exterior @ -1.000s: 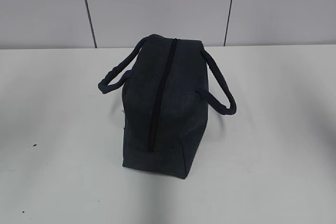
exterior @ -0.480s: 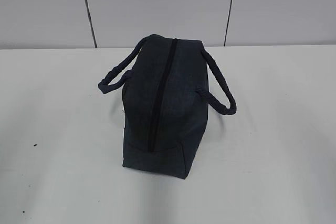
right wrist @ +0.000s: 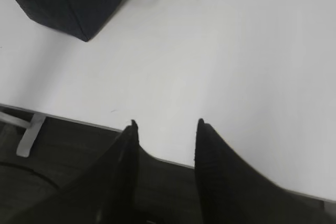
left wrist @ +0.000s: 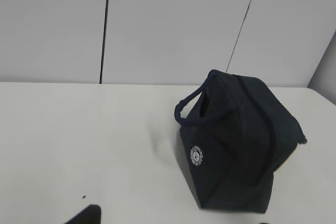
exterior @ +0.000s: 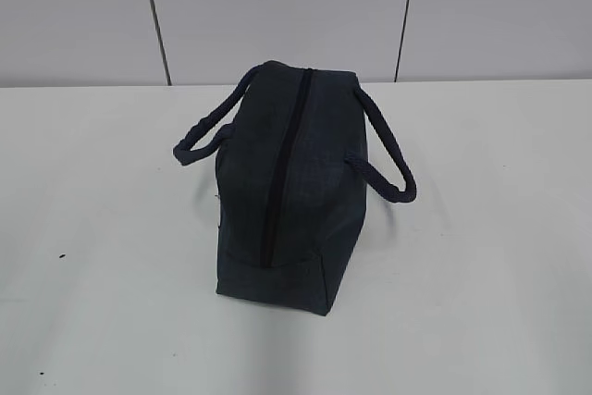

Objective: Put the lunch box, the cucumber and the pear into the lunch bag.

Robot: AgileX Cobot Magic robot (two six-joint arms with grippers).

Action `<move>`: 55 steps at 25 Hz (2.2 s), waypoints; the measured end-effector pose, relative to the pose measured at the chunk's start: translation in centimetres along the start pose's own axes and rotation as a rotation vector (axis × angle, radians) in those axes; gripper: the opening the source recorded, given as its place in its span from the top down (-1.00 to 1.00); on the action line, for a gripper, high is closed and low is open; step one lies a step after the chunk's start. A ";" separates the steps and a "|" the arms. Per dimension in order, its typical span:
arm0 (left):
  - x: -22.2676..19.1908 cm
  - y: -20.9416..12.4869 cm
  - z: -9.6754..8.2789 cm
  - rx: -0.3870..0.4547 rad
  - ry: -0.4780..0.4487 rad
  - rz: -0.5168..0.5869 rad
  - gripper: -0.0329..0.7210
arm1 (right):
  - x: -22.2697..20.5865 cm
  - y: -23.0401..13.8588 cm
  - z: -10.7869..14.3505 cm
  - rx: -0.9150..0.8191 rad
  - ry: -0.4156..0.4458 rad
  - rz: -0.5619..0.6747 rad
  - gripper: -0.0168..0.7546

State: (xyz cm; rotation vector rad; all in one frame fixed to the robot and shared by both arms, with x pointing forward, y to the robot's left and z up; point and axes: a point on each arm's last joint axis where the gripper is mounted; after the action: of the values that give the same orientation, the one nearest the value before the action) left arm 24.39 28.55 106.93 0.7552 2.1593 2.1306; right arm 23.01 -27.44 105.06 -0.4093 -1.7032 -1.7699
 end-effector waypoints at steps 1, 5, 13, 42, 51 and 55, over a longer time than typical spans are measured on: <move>0.5 0.0 -0.1 -0.004 -0.006 0.008 -0.44 | 0.3 -0.3 0.0 0.010 -0.011 -0.021 0.21; 1.9 -0.7 -0.3 -0.033 0.003 0.113 -0.44 | 0.9 -1.1 -0.2 0.007 -0.059 -0.069 0.24; 2.3 -1.9 0.0 -0.055 0.034 0.253 -0.44 | 1.1 -1.2 -1.0 0.026 -0.154 -0.065 0.25; 1.2 -2.0 0.4 -0.052 0.088 0.168 -0.20 | 0.5 -0.8 -2.6 -0.006 -0.304 -0.131 0.28; 1.3 -2.0 0.2 0.022 0.268 0.146 -0.08 | 0.5 -0.8 -2.6 -0.002 -0.296 -0.133 0.28; 1.3 -2.0 0.2 0.022 0.268 0.146 -0.01 | 0.5 -0.8 -2.7 0.020 -0.265 -0.132 0.28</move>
State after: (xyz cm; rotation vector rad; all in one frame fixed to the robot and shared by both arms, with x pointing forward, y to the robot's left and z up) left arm 22.68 29.26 105.40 0.6828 2.3228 2.4092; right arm 22.69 -30.20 104.42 -0.5538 -1.9696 -1.8565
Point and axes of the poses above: a point on each arm's last joint axis where the gripper is mounted, x pointing back along that axis away from the gripper, z along the wrist's bending axis when the last joint is at zero, y = z × x, and after that the axes turned 3 degrees about -x, right-handed
